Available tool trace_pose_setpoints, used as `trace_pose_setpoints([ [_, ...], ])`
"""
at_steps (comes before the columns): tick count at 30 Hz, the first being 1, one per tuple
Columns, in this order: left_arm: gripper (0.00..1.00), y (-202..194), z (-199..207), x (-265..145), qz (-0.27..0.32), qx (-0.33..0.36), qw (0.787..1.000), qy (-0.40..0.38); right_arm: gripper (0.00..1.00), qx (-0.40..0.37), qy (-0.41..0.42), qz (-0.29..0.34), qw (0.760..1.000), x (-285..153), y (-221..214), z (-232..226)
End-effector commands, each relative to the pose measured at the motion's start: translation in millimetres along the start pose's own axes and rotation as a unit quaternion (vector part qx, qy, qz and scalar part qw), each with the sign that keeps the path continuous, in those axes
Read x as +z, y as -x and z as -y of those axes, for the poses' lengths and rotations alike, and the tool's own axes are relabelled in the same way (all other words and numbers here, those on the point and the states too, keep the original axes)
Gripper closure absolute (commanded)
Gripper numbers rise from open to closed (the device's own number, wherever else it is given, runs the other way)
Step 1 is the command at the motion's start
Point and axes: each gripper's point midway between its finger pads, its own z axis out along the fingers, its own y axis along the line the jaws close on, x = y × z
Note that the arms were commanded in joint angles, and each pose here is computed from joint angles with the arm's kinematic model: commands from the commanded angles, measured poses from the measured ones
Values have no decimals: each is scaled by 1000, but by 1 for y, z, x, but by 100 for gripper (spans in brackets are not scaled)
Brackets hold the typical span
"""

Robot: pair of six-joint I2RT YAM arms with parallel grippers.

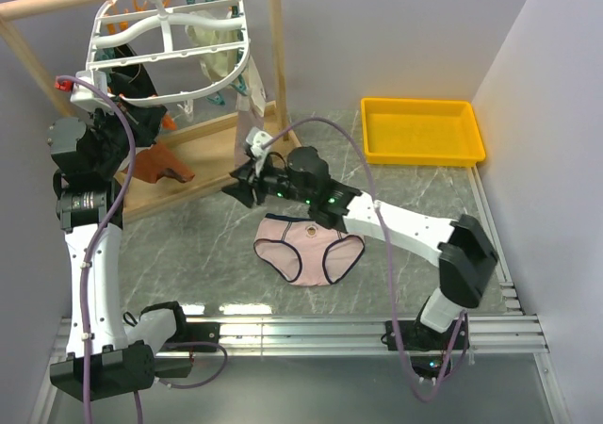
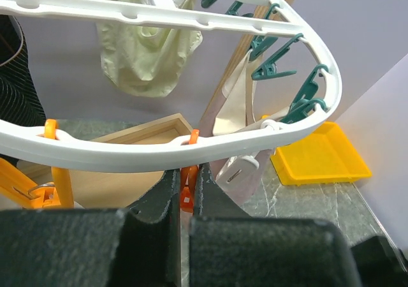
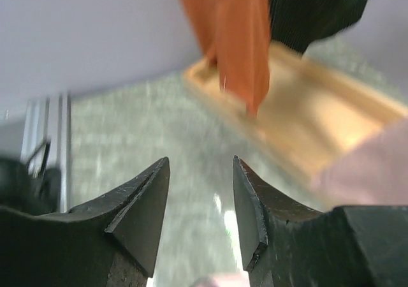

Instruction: Clip the underwear to the hanger

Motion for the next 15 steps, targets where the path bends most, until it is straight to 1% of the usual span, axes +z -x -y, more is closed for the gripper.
trace_pose_setpoints([
  [1, 99, 17, 9, 0, 28, 12, 999, -16, 49, -2, 3, -72, 997, -30, -35, -5],
  [2, 100, 18, 10, 0, 29, 12, 999, -17, 49, 9, -6, -106, 994, -40, -56, -5],
  [4, 100, 18, 10, -1, 31, 11, 999, -16, 49, 22, -15, -136, 990, -49, -74, -2],
  [5, 100, 18, 10, -1, 31, 12, 999, -16, 48, 31, -30, -164, 986, -55, -89, 2],
  [7, 100, 17, 11, -2, 30, 11, 999, -17, 48, 46, -44, -187, 980, -57, -104, 7],
  [8, 100, 17, 10, -1, 29, 11, 999, -15, 47, 58, -60, -215, 973, -63, -118, 13],
  [9, 99, 18, 10, -1, 29, 12, 999, -16, 47, 60, -80, -228, 968, -65, -125, 21],
  [11, 99, 19, 11, -2, 30, 13, 999, -17, 47, 100, -115, -259, 954, -71, -148, 34],
  [12, 99, 20, 11, -2, 30, 14, 999, -17, 47, 104, -140, -268, 947, -74, -155, 42],
  [15, 99, 20, 13, -3, 31, 15, 999, -19, 44, 116, -178, -301, 929, -83, -180, 50],
])
